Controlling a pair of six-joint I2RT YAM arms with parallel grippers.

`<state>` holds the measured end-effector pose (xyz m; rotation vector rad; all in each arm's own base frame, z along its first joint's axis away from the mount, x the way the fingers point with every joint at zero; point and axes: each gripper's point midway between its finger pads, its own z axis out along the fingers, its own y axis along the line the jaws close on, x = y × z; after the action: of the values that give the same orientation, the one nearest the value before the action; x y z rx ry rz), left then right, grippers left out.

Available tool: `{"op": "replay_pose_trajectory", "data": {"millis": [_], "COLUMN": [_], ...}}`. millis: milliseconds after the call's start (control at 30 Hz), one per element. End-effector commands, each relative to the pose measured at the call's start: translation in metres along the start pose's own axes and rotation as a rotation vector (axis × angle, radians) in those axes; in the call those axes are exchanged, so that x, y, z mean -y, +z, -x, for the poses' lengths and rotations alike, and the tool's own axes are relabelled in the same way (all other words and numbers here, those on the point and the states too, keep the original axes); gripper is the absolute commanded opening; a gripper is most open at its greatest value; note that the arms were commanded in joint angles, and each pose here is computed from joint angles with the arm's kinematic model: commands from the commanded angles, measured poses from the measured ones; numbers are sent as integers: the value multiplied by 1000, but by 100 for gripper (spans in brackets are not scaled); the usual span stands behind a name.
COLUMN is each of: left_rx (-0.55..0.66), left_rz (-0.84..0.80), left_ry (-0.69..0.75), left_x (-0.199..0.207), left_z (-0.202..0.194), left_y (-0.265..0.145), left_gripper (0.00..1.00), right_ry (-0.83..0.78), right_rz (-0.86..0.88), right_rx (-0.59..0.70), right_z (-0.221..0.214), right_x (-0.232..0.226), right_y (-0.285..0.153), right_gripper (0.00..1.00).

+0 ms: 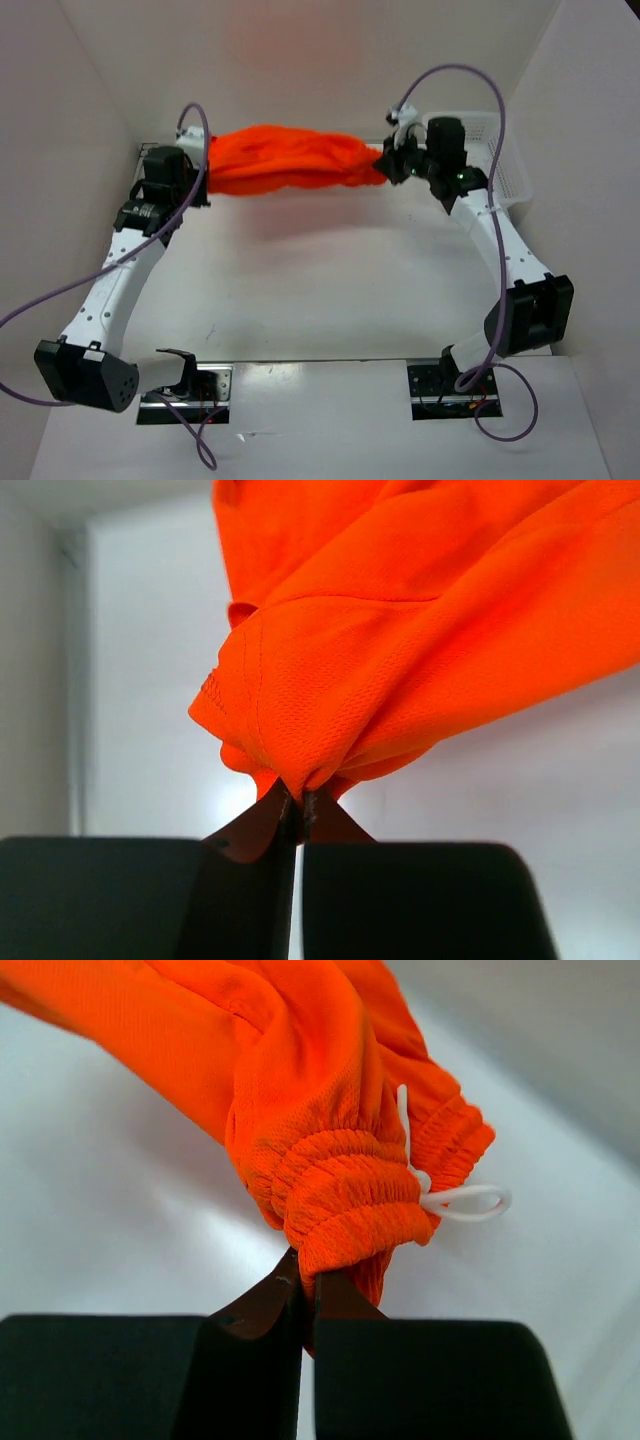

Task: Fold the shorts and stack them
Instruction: Flatten the shorts out

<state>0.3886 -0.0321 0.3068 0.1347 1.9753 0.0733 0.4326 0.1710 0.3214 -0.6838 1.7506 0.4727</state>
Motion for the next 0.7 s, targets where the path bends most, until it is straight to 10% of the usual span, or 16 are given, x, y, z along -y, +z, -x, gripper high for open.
{"op": "replay_pose_trajectory", "data": {"millis": [0, 233, 367, 667], "left_rx": [-336, -641, -800, -823], "left_rz": [-178, -327, -453, -492], "left_ry": [17, 2, -53, -73], "left_x": [34, 63, 81, 88], "left_z": [-122, -228, -247, -253], "left_y": [-10, -49, -88, -97], "left_gripper": [0, 17, 45, 68], "right_ry": [-36, -194, -299, -364], "right_rz": [99, 237, 339, 351], "right_rx": [-262, -470, -535, -577], "right_z": [-114, -206, -230, -245], "right_x": [-26, -64, -84, -84], "right_y": [-18, -56, -70, -76], "right_gripper": [0, 0, 2, 2]}}
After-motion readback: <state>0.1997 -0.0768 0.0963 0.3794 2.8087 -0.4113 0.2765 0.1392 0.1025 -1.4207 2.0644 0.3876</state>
